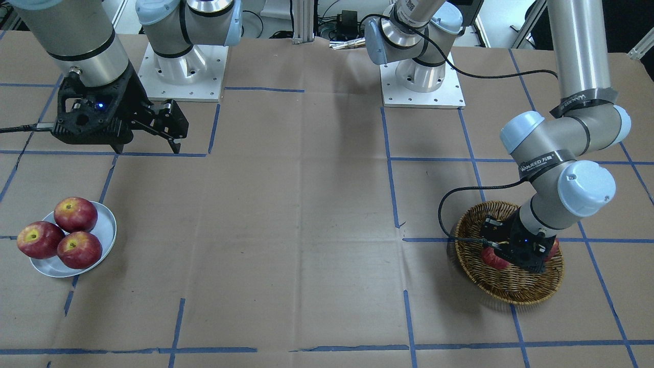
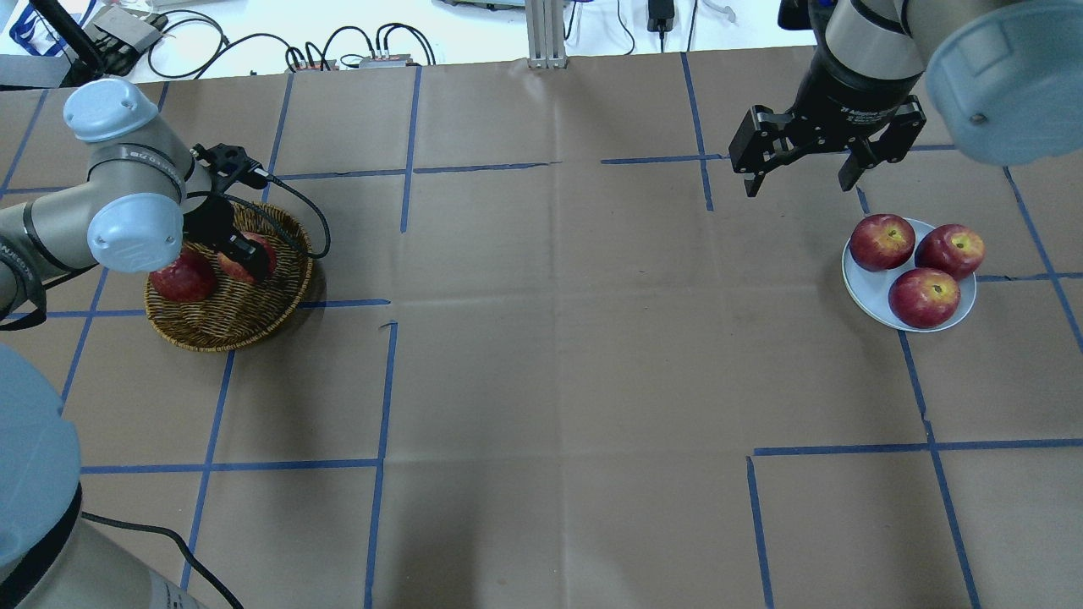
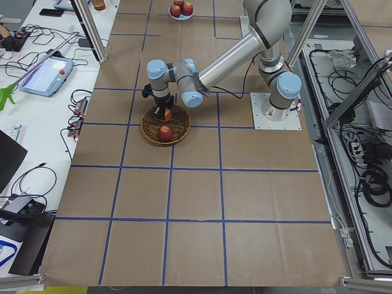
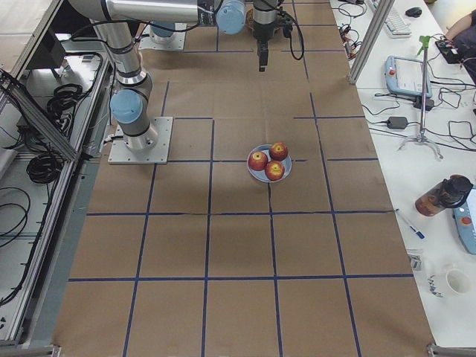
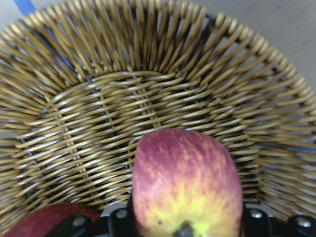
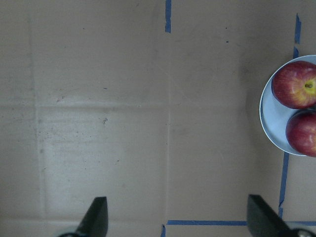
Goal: Transfer apple from basket to plate
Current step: 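Close the left gripper on the yellow-red apple and lift it, then carry the apple with the left gripper toward the table center and set it down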
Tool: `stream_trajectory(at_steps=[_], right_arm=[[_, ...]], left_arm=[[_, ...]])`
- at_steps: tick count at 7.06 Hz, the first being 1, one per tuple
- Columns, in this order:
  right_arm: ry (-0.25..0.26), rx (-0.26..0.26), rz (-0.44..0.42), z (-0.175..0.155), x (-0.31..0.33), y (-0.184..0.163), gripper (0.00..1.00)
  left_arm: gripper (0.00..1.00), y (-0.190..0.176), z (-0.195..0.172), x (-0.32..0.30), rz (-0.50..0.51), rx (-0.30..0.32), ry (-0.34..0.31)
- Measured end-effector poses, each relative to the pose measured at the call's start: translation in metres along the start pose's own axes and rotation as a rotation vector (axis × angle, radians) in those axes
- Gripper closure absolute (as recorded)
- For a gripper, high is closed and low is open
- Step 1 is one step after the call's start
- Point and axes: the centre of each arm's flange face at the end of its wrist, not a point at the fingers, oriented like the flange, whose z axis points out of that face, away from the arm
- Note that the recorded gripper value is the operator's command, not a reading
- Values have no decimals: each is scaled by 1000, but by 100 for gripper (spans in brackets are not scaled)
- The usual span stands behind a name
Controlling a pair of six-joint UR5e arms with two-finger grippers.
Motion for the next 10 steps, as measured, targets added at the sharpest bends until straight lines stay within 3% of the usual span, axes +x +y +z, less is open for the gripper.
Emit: stream_trajectory(at_steps=[2,4,7,10], right_arm=[[-1,0,1,0,0,0,0],[-1,0,0,0,0,0,0],[-1,0,-1,0,0,0,0],[-1,0,-1,0,0,0,0]], left_arm=[[61,-33,-49,47,6,47,-37],[61,-75,-72,126,10,75,-46],[61,-117,-62,255,15,83,13],[60,-151,-19,339,27,85,28]])
